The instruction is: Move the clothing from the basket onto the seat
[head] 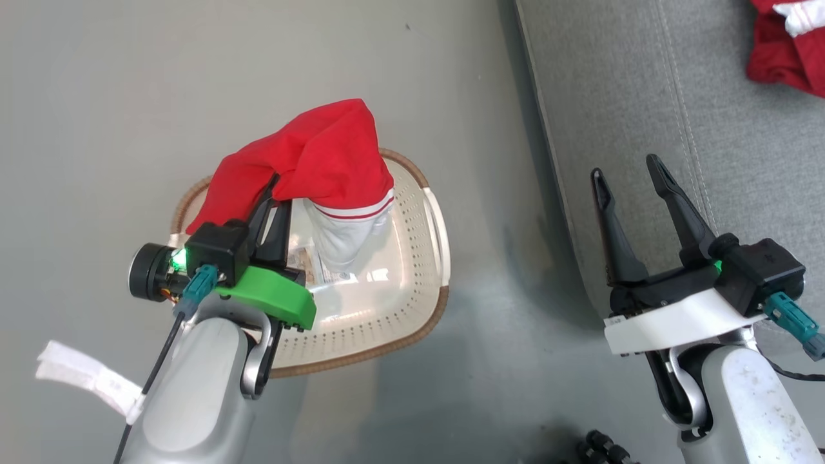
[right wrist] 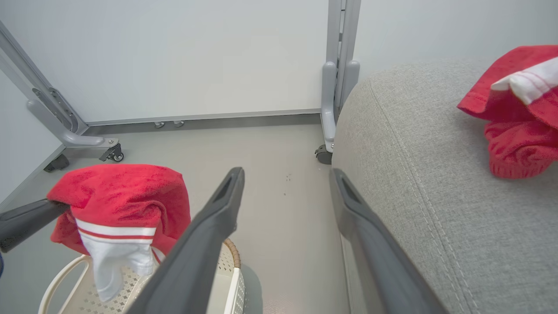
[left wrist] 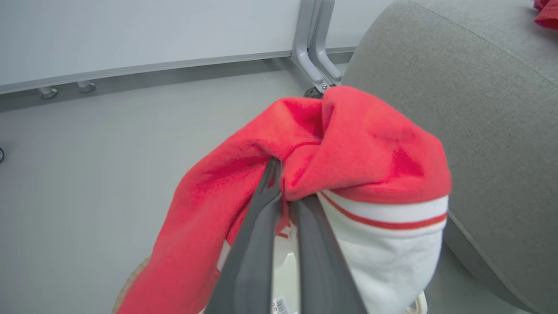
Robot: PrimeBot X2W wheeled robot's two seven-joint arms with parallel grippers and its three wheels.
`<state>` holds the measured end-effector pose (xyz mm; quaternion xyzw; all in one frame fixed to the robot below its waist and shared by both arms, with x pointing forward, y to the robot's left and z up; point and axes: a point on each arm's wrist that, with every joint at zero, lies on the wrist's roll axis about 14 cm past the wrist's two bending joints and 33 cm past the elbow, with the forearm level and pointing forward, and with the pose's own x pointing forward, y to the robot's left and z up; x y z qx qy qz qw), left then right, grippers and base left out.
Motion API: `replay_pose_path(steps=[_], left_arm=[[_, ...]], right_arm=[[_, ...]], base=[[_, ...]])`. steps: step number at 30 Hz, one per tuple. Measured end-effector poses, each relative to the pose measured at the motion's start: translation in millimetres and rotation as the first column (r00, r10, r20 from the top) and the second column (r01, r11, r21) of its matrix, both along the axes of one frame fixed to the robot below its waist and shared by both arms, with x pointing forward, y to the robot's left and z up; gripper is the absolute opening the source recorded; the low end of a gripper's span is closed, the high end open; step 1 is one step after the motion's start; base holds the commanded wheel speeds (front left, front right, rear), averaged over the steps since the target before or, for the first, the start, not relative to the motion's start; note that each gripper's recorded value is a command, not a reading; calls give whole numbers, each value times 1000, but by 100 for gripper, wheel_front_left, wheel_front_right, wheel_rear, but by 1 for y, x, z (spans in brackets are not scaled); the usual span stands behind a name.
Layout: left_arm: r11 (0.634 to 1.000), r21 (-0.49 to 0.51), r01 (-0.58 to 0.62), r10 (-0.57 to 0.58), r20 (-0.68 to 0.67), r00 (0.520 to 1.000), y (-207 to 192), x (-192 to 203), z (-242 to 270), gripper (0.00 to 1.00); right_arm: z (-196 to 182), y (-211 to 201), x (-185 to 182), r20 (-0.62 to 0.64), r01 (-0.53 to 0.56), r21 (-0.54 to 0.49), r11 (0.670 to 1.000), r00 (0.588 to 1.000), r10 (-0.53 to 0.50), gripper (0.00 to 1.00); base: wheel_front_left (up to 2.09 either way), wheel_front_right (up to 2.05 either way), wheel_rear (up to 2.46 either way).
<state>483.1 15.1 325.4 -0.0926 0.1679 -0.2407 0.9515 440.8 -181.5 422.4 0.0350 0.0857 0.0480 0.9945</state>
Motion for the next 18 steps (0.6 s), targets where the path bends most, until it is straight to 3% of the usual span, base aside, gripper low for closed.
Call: replay_pose_path(steps=[8, 18], left_arm=[[995, -51, -80, 89, 209, 974, 24, 7, 87, 0], [982, -144, -120, 176, 484, 857, 46, -6, 209, 0]], right_arm=[[30, 9, -11, 46, -25, 6, 1000, 999, 25, 100], [67, 24, -29, 103, -71, 10, 997, 992, 69, 100]], base=[[0, 0, 0], [0, 0, 0]])
